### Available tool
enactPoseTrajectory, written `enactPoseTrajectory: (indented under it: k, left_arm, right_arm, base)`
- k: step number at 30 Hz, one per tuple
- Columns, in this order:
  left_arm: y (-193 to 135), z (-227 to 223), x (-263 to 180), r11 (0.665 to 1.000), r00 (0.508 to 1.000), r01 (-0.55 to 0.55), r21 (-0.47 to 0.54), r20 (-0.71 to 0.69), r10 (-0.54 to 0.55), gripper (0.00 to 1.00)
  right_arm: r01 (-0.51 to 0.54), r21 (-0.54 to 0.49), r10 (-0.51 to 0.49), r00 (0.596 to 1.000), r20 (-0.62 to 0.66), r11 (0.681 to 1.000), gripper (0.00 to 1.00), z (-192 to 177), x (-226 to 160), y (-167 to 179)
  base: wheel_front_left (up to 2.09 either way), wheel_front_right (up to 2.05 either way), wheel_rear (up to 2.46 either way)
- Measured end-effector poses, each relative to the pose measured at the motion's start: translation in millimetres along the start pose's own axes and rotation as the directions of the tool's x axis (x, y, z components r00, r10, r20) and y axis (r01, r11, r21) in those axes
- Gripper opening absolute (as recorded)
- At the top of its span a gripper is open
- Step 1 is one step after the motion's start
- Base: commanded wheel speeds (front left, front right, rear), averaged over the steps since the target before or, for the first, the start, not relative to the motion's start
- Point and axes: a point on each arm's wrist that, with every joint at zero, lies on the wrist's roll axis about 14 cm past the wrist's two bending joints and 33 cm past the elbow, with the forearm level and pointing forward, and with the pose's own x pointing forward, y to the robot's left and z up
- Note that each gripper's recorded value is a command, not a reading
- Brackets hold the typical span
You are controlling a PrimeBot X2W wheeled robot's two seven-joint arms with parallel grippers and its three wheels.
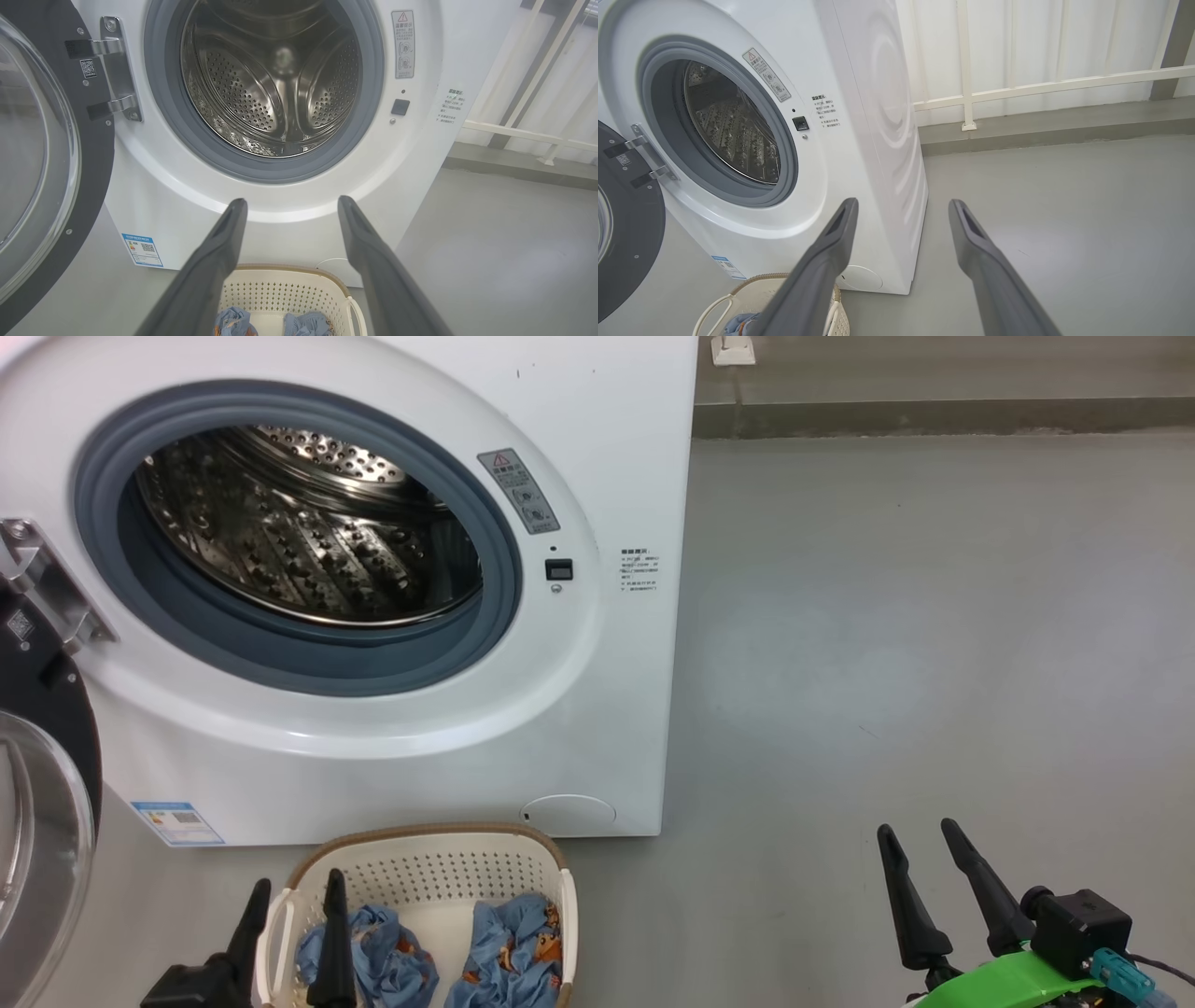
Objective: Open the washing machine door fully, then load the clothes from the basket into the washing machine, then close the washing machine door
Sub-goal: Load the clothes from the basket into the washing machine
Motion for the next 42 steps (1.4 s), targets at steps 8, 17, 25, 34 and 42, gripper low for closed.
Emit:
enactPoseTrajectory:
  k: [8,17,25,34,42]
  left_arm:
    - [-0.5,-4.1,-0.8,1.0,1.0,0.007,0.003,-0.013,-0.007,1.0]
    - [-1.5,-10.0,-0.6,1.0,0.999,0.01,0.004,-0.032,-0.01,1.0]
    - [-1.0,-18.1,0.7,1.0,0.998,0.01,0.003,-0.058,-0.01,1.0]
    - [-1.1,-26.1,8.5,1.0,0.997,0.011,0.004,-0.083,-0.011,1.0]
    - [-3.0,-33.3,12.2,1.0,0.994,0.016,0.003,-0.105,-0.016,1.0]
  right_arm:
    - [0.0,0.0,0.0,1.0,-0.002,1.0,1.0,-0.7,-0.4,0.2]
    - [0.002,0.002,-0.002,1.0,-0.012,1.0,1.0,-4.2,0.3,-0.6]
    - [0.004,0.01,-0.003,0.999,-0.035,1.0,1.0,-12.2,3.0,-1.6]
    - [0.009,0.014,-0.008,0.998,-0.065,1.0,1.0,-23.0,7.0,-4.5]
    - [0.01,0.01,-0.009,0.998,-0.069,1.0,1.0,-25.0,11.9,-6.9]
  base:
    - [0.0,0.0,0.0]
    - [0.0,0.0,0.0]
    - [0.0,0.0,0.0]
    - [0.0,0.0,0.0]
    - [0.0,0.0,0.0]
